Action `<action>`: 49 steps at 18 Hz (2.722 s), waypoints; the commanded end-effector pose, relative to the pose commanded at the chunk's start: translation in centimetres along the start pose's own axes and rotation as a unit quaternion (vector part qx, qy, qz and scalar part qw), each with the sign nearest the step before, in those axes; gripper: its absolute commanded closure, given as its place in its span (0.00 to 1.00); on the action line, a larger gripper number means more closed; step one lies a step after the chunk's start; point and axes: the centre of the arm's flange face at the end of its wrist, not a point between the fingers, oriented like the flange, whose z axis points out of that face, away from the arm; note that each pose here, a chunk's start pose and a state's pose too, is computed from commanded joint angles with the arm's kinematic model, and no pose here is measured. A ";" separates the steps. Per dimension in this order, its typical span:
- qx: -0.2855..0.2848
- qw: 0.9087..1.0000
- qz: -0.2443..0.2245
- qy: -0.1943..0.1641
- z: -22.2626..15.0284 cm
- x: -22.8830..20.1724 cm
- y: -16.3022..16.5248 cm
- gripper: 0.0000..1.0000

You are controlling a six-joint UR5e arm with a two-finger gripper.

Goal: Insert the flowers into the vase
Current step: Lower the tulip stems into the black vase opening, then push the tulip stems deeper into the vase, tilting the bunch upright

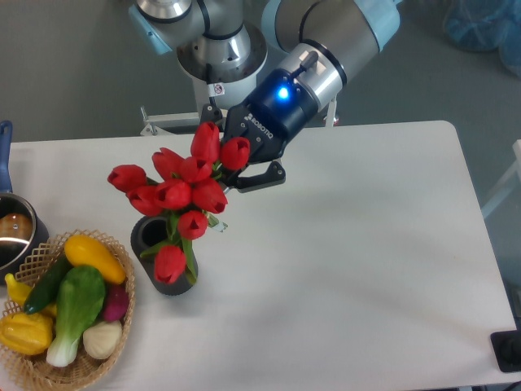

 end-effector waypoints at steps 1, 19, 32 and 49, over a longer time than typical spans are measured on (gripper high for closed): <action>-0.003 1.000 -0.005 -0.004 -0.1 0.1 -0.2 0.97; 0.035 0.998 -0.014 0.055 2.2 0.1 0.6 0.99; 0.055 0.993 -0.019 0.102 4.8 1.1 1.4 0.98; 0.047 0.993 -0.018 0.109 6.5 0.3 3.7 0.95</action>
